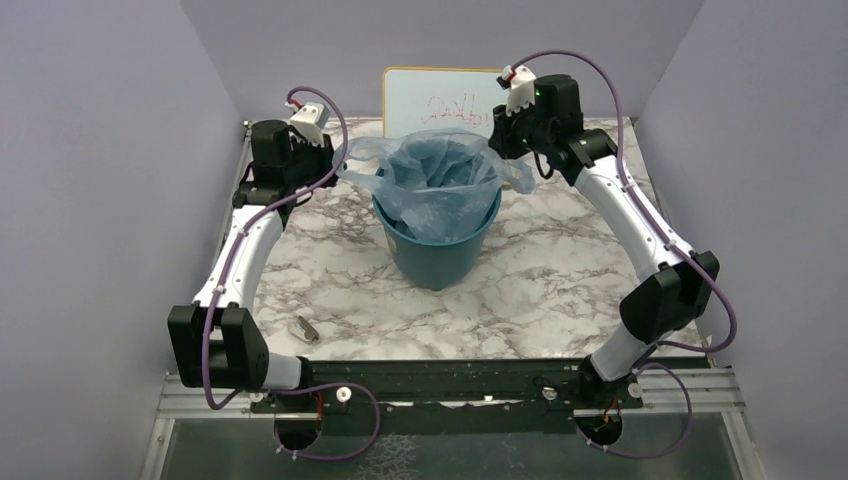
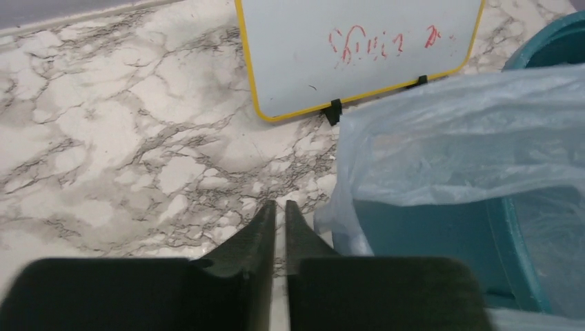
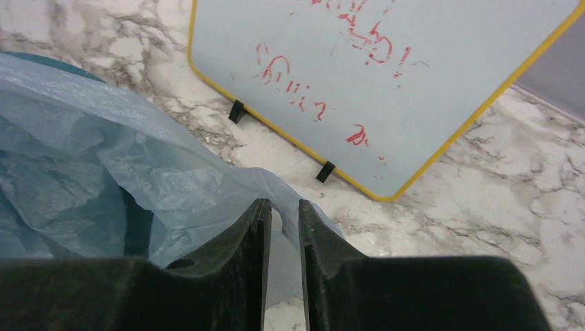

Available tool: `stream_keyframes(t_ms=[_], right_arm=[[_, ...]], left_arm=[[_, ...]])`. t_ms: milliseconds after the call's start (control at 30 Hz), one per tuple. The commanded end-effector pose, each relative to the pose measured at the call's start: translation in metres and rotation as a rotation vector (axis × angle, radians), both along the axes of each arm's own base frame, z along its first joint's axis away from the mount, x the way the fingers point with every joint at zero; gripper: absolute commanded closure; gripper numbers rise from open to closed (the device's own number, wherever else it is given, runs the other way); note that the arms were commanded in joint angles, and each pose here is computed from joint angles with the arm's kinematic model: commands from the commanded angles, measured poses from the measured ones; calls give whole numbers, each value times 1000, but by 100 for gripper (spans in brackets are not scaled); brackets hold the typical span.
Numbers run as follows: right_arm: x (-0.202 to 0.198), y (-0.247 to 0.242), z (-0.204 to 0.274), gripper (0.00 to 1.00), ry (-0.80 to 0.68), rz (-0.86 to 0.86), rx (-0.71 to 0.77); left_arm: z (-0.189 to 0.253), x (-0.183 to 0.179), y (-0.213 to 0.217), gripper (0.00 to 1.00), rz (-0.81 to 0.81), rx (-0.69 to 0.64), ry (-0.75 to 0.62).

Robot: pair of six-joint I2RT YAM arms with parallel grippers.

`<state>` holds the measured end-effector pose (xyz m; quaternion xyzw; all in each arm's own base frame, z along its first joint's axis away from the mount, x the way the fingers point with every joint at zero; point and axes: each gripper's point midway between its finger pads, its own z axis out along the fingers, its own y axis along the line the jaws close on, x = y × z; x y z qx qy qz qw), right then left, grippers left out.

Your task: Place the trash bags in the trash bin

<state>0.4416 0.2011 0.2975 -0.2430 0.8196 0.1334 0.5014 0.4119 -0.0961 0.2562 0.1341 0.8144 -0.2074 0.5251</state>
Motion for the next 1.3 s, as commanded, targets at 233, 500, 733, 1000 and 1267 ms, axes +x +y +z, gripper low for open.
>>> stream_keyframes(t_ms=[233, 500, 733, 1000, 1267], right_arm=[[-12, 11, 39, 65, -50, 41, 95], [-8, -33, 80, 48, -249, -183, 85], [-26, -80, 76, 36, -390, -370, 54], [-47, -83, 48, 32, -180, -290, 130], [-58, -61, 42, 32, -1, -58, 272]], left_arm=[[44, -2, 112, 37, 635, -20, -128], [86, -15, 95, 9, 400, 67, -323], [100, -40, 13, 1, -174, 105, -499], [102, -48, -10, 1, -366, 90, -537], [96, -44, -27, 7, -530, -9, -400]])
